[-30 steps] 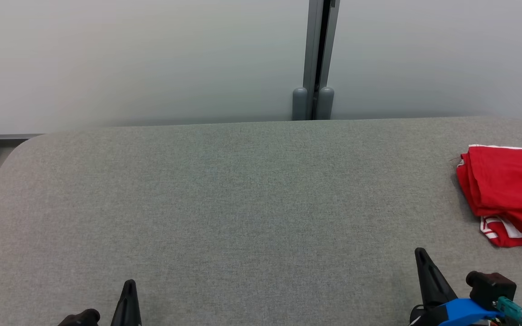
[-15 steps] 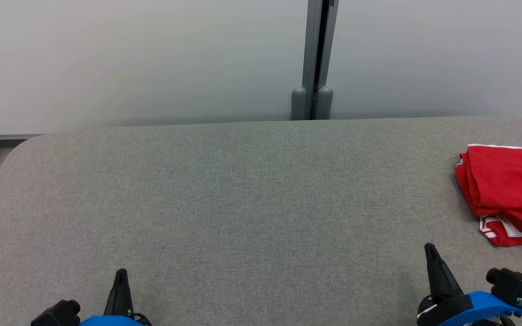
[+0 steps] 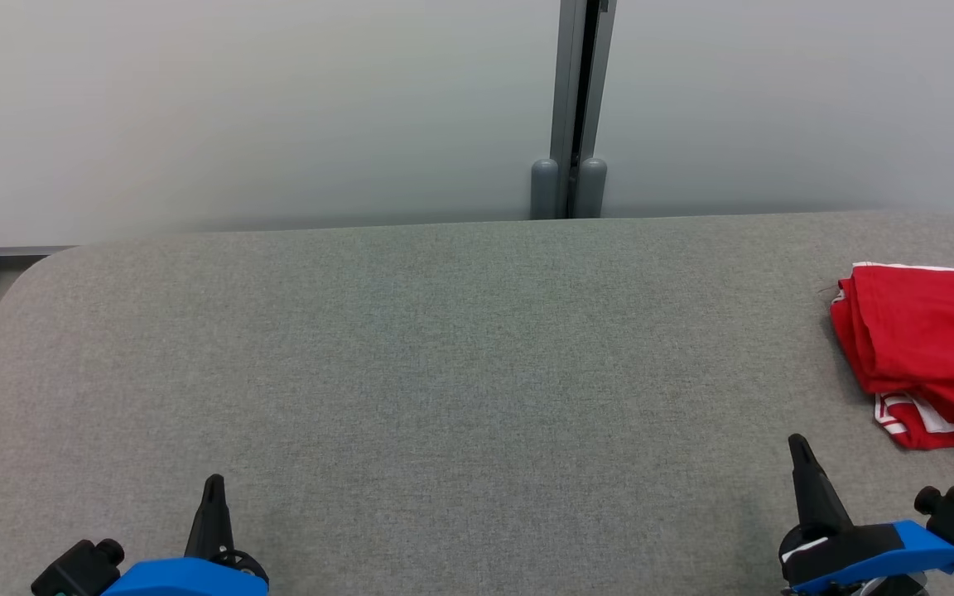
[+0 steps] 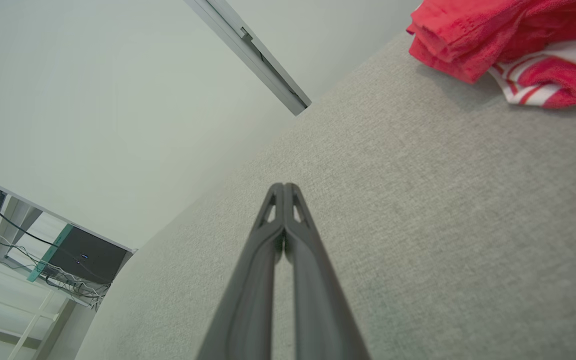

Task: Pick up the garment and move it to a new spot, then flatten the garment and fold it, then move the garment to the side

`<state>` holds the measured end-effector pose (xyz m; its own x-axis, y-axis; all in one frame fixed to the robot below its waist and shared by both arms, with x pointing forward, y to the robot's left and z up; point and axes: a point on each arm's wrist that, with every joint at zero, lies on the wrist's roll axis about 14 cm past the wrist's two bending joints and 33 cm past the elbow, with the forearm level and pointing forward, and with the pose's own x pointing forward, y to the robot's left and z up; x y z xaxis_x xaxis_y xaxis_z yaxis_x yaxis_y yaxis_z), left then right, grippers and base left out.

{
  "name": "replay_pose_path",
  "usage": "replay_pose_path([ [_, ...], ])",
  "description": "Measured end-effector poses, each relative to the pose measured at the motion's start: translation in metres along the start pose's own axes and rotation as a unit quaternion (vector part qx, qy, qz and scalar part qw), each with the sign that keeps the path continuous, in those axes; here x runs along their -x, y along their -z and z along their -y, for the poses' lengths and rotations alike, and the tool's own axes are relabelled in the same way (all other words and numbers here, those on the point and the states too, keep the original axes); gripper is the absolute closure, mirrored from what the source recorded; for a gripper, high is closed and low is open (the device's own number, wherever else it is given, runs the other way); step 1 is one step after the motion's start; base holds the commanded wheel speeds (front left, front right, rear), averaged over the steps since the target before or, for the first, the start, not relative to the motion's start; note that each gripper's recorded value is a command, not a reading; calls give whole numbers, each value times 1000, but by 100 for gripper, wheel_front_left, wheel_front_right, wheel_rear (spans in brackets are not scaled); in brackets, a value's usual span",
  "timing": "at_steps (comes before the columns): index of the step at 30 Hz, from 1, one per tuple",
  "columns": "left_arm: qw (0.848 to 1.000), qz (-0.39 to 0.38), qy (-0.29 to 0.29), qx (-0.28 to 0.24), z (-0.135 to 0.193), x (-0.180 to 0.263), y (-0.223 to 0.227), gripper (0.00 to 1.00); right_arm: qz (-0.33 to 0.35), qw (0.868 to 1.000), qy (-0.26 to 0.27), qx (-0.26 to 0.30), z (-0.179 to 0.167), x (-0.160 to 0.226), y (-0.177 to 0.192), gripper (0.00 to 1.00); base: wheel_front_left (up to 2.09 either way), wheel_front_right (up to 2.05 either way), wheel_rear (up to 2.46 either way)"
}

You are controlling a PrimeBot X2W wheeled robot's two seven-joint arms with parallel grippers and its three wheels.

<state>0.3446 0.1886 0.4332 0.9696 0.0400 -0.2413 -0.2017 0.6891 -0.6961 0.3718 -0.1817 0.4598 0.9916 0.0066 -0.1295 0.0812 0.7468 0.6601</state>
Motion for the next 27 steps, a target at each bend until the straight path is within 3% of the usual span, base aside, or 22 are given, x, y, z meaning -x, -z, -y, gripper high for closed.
replay_pose_path([
  [27, 987, 10, 29, 156, 16, -12, -21, 100, 12, 985, -4, -171, -3, -5, -16, 100, 0, 0, 0],
])
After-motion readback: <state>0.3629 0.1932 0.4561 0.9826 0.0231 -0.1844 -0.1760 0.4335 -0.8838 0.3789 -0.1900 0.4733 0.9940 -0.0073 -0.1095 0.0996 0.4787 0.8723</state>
